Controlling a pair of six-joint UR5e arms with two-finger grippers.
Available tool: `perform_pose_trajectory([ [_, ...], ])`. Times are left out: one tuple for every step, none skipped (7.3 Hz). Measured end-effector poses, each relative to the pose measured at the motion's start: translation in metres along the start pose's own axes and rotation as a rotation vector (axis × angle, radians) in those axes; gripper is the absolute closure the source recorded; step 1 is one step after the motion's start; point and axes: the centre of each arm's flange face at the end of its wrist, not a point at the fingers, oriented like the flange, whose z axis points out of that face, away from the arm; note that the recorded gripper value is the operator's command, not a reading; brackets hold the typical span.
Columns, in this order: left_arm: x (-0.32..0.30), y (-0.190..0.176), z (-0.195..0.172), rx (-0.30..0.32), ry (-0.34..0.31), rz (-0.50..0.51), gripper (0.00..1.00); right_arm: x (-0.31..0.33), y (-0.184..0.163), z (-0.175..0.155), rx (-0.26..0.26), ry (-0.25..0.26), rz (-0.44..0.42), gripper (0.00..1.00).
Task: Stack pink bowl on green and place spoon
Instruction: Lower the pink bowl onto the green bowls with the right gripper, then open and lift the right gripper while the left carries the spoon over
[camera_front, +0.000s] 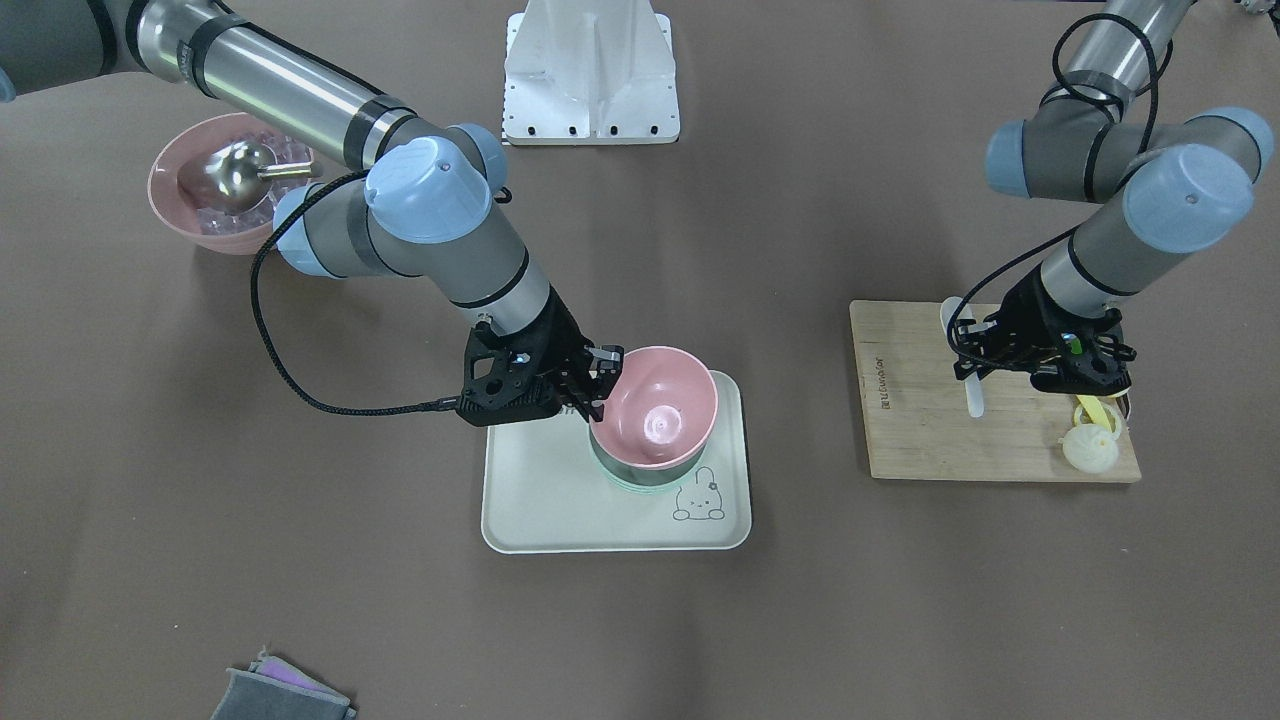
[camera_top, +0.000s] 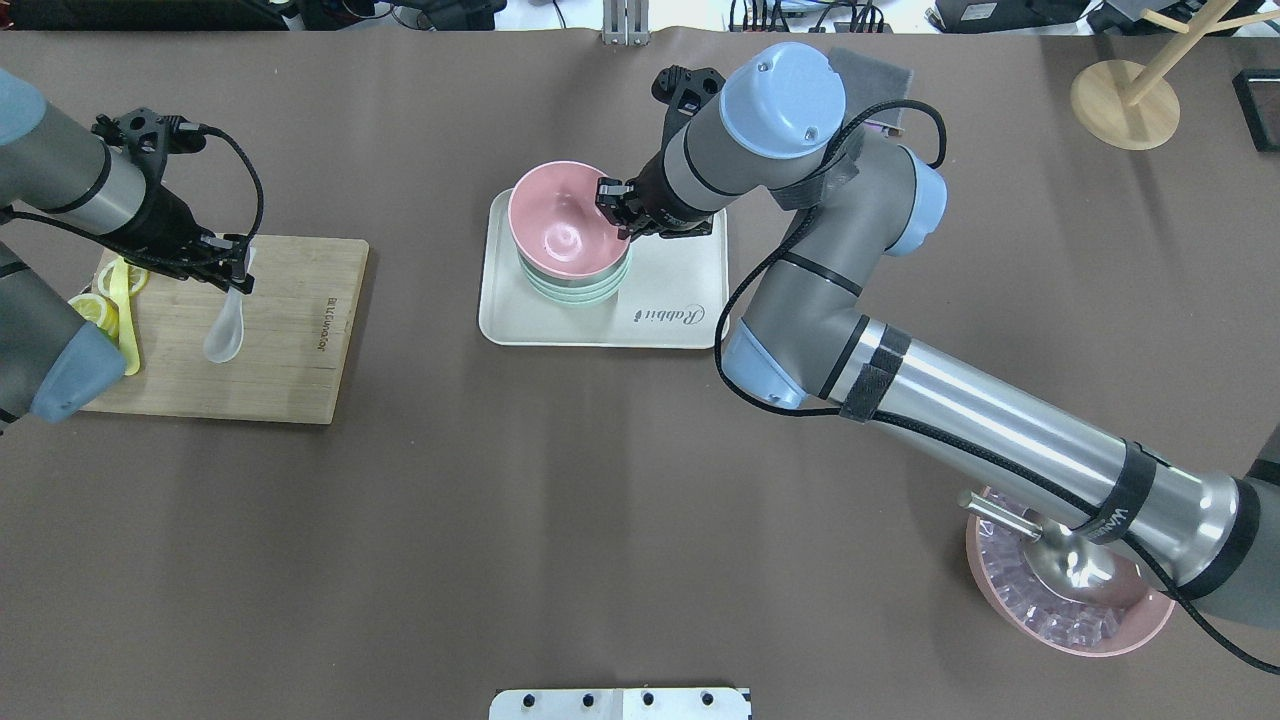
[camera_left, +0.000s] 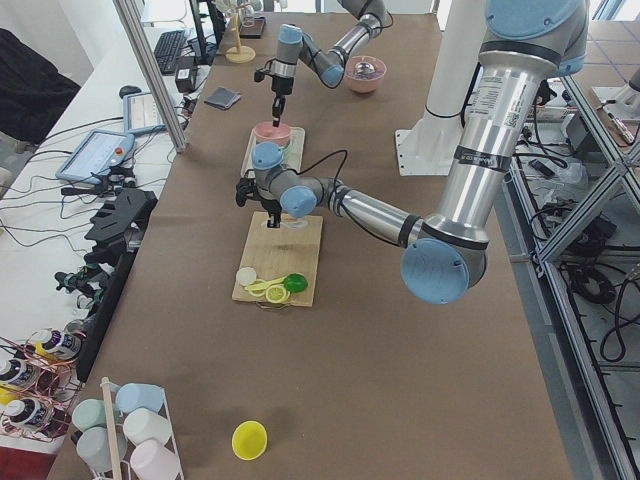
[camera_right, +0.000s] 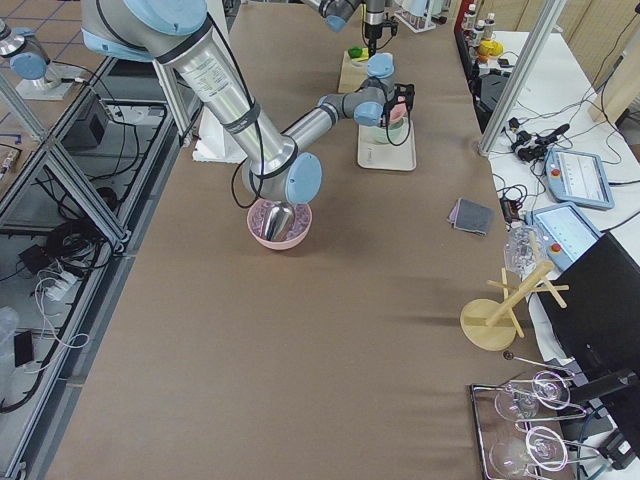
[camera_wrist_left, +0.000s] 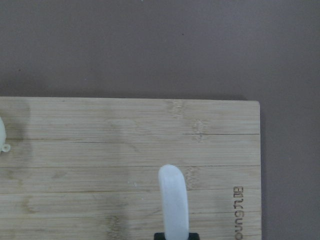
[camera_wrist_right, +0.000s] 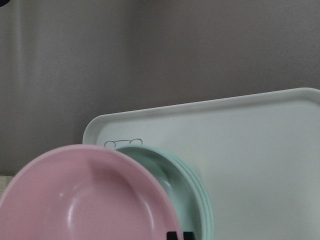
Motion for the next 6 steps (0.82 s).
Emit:
perform_pose_trajectory([
  [-0.0004,-0.0002,0.0004,0.0,-0.001,0.0,1.0,-0.0007,-0.0003,0.0004,0.0,0.0,0.001,1.0],
  [-0.0008,-0.0001,0.0013,0.0,-0.002,0.0,1.0,-0.0005,-0.0005,0.0009,0.0,0.001,0.001,1.0],
  [-0.0016,-0.0004,0.0026,-0.001,-0.002,0.0,1.0,-0.0005,-0.0005,0.0011,0.0,0.001,0.001,1.0],
  [-0.0024,-0.0008,0.0039,-0.001,-0.002,0.0,1.0,0.0,-0.0005,0.0014,0.0,0.002,0.002,0.13],
  [-0.0029,-0.0009,0.0047,-0.002,-0.002,0.0,1.0,0.0007,-0.0005,0.0018,0.0,0.004,0.004,0.0],
  [-0.0023,-0.0013,0.0046,-0.001,-0.002,0.001,1.0,0.002,-0.0003,0.0021,-0.001,0.005,0.004,0.0],
])
